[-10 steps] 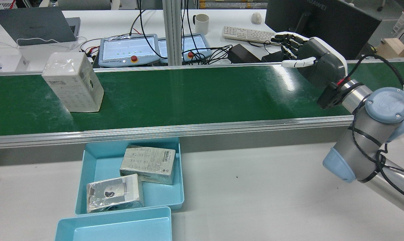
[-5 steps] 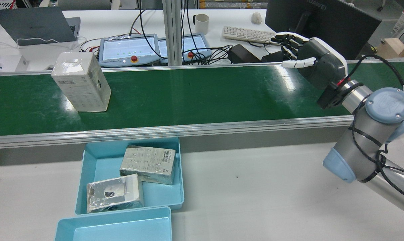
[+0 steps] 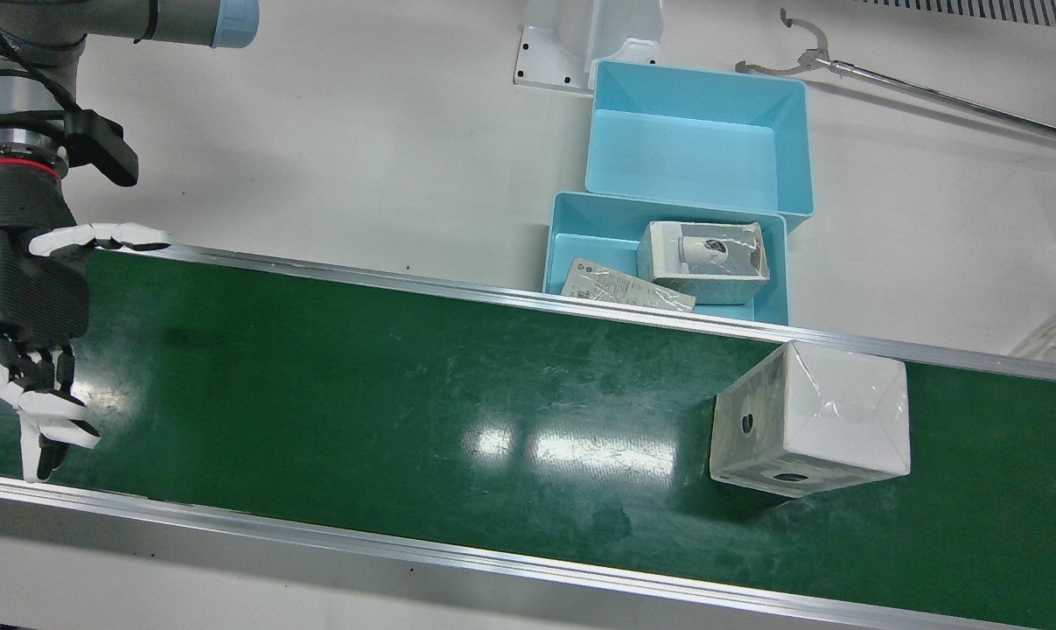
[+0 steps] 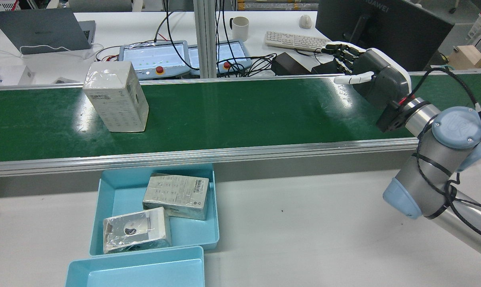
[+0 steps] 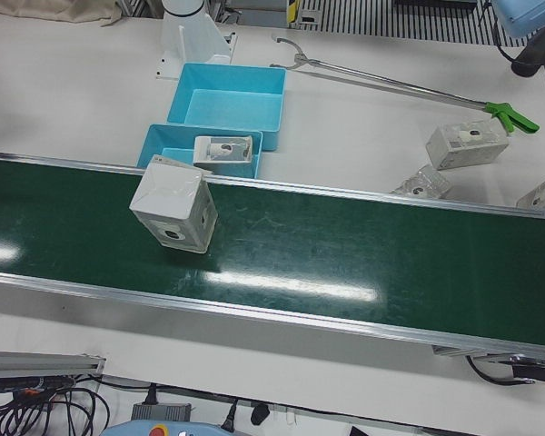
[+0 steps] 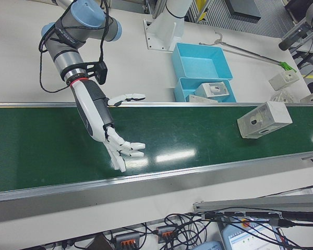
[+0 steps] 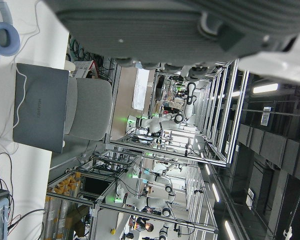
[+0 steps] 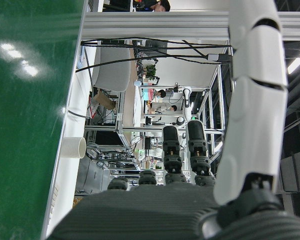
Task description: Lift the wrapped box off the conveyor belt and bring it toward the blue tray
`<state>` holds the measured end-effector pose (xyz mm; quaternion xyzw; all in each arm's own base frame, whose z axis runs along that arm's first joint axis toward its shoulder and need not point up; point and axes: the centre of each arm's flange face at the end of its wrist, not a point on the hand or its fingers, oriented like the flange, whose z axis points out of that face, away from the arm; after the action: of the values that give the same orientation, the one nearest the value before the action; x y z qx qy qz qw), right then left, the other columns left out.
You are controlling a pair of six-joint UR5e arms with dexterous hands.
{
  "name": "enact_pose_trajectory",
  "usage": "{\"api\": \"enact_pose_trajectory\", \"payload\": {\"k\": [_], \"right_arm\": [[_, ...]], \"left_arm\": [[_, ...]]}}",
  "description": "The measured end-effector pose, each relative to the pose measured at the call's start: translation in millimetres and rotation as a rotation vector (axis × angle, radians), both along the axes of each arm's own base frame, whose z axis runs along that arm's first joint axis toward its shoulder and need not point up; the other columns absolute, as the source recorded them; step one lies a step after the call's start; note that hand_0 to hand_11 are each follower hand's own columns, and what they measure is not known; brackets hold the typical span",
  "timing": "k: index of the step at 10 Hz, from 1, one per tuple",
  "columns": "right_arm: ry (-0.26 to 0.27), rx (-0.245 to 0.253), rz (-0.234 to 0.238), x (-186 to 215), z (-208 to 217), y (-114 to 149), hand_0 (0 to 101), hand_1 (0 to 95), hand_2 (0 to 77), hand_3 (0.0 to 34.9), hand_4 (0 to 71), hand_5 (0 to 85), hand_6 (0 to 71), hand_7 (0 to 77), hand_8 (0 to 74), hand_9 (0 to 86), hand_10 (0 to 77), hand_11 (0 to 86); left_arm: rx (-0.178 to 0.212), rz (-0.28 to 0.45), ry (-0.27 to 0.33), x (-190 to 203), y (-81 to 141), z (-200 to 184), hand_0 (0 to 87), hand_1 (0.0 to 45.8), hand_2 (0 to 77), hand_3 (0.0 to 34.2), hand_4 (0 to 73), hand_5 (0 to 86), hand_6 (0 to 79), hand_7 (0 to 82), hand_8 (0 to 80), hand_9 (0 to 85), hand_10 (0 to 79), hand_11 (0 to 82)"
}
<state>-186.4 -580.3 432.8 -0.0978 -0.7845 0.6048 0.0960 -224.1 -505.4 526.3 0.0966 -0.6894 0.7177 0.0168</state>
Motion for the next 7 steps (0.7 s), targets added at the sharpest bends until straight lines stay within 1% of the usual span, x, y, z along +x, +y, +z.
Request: {"api": "enact_pose_trajectory", "payload": {"k": [1,2,3,4,5,6,7], "right_arm": [[0.0,0.0,-0.001,0.0,-0.3,0.2,47,12.5,14.7,5.6,13.6,25.1,5.4,19.6,0.5,4.4,0.0,1.6],[0.001,-0.002,-0.003,0.5,0.8,1.0,47,12.5,14.7,3.7,14.7,25.6,5.4,19.6,0.5,5.4,0.0,1.6],[0.003,-0.004,-0.005,1.5,2.6,2.2,47,12.5,16.4,4.1,14.7,27.3,5.4,20.7,0.5,6.0,0.0,1.6],[0.005,-0.008,-0.007,3.0,4.9,3.6,47,15.3,18.0,4.5,14.7,27.3,5.4,20.7,0.5,6.0,0.0,1.6],[0.008,-0.011,-0.007,4.4,7.4,5.8,47,15.3,18.0,4.5,14.7,27.3,5.4,20.7,0.5,3.3,0.0,1.6],[0.01,-0.014,-0.006,6.0,9.0,8.1,47,15.3,18.5,5.3,13.1,26.2,2.7,20.7,0.0,3.8,0.0,1.6],[0.012,-0.015,-0.005,7.0,9.6,9.7,48,15.3,18.5,6.3,12.5,26.2,2.7,19.1,0.5,4.4,0.0,1.6]], "left_arm": [[0.0,0.0,0.0,0.0,0.0,0.0,0.0,0.0,1.1,0.0,0.0,0.5,0.0,0.5,0.5,0.0,0.5,0.0],[0.0,0.0,0.0,0.0,0.0,0.0,0.0,0.0,0.5,0.0,0.0,1.1,0.0,0.5,0.5,0.0,0.5,0.0],[0.0,0.0,0.0,0.0,0.0,0.0,0.0,0.0,0.5,0.0,0.0,1.1,0.0,0.5,0.5,0.0,0.5,0.0],[0.0,0.0,0.0,0.0,0.0,0.0,0.0,0.0,0.5,0.0,0.0,1.1,0.0,0.5,0.5,0.0,0.5,0.0],[0.0,0.0,0.0,0.0,0.0,0.0,0.0,0.0,1.1,0.0,0.0,1.1,0.0,0.5,0.5,0.0,0.5,0.0],[0.0,0.0,0.0,0.0,0.0,0.0,0.0,0.0,1.1,0.0,0.0,1.1,0.0,0.5,0.5,0.0,0.5,0.0],[0.0,0.0,0.0,0.0,0.0,0.0,0.0,0.0,1.1,0.0,0.0,1.1,0.0,0.5,0.5,0.0,0.0,0.5]]}}
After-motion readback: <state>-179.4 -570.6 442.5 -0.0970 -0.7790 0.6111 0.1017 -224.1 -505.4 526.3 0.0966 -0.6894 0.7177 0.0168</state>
